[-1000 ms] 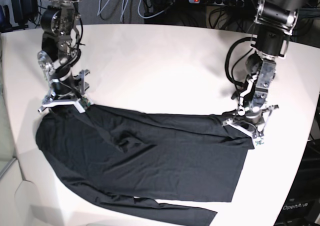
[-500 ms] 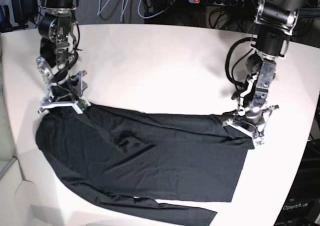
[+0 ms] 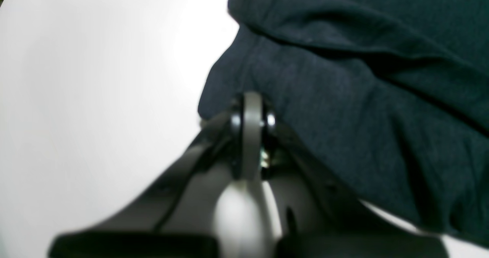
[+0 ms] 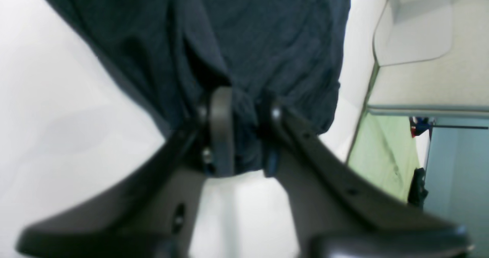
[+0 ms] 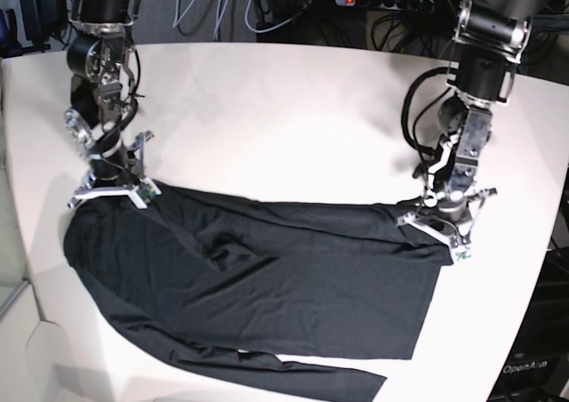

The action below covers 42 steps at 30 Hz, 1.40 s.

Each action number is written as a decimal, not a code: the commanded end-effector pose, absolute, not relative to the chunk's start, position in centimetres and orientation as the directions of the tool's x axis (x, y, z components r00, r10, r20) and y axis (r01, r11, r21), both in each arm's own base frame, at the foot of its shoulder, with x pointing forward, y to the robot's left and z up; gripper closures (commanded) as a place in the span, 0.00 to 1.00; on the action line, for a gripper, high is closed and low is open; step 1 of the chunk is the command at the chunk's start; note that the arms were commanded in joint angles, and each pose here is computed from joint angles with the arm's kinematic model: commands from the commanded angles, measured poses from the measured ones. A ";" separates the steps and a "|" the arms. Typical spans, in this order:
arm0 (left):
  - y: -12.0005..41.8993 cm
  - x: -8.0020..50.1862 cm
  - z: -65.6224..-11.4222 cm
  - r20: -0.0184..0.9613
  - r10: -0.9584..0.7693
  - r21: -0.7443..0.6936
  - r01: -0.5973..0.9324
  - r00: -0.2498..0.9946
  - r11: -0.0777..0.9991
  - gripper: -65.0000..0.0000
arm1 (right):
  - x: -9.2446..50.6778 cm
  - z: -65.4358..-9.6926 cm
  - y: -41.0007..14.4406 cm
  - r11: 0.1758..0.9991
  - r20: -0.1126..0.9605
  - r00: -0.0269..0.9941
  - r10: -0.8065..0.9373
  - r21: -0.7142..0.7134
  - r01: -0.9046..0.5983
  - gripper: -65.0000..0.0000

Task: Fold the T-shirt properly
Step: 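Lift the gripped shirt edge slightly with both grippers, then drag the held shirt edge toward the robot with both grippers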

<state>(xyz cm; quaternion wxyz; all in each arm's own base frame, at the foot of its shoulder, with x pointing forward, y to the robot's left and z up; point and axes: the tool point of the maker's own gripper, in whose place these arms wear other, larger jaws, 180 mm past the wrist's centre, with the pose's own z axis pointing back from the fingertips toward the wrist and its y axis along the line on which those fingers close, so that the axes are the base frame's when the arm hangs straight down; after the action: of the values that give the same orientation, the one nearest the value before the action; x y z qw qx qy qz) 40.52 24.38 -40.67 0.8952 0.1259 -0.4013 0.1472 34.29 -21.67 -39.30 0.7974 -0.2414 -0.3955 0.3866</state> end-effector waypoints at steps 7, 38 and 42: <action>25.1 42.2 -38.2 0.803 0.143 0.106 -0.375 0.579 0.921 1.00 | 37.3 -35.7 -22.1 0.579 0.476 0.340 0.811 -0.737 -0.350 1.00; 25.8 42.1 -38.1 0.805 0.133 0.120 -0.378 0.579 0.918 1.00 | 43.9 -34.8 -24.8 0.523 0.415 0.332 0.847 -0.759 -0.387 0.99; 25.8 42.1 -38.1 0.805 0.133 0.120 -0.378 0.579 0.918 1.00 | 44.0 -34.7 -24.8 0.524 0.417 0.331 0.847 -0.760 -0.384 0.91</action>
<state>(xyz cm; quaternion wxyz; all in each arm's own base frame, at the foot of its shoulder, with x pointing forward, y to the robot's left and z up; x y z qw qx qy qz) 40.54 25.21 -40.40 0.8934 0.1335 -0.4030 0.1472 42.67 -24.31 -36.94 0.7807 -0.2624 -0.3942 0.4079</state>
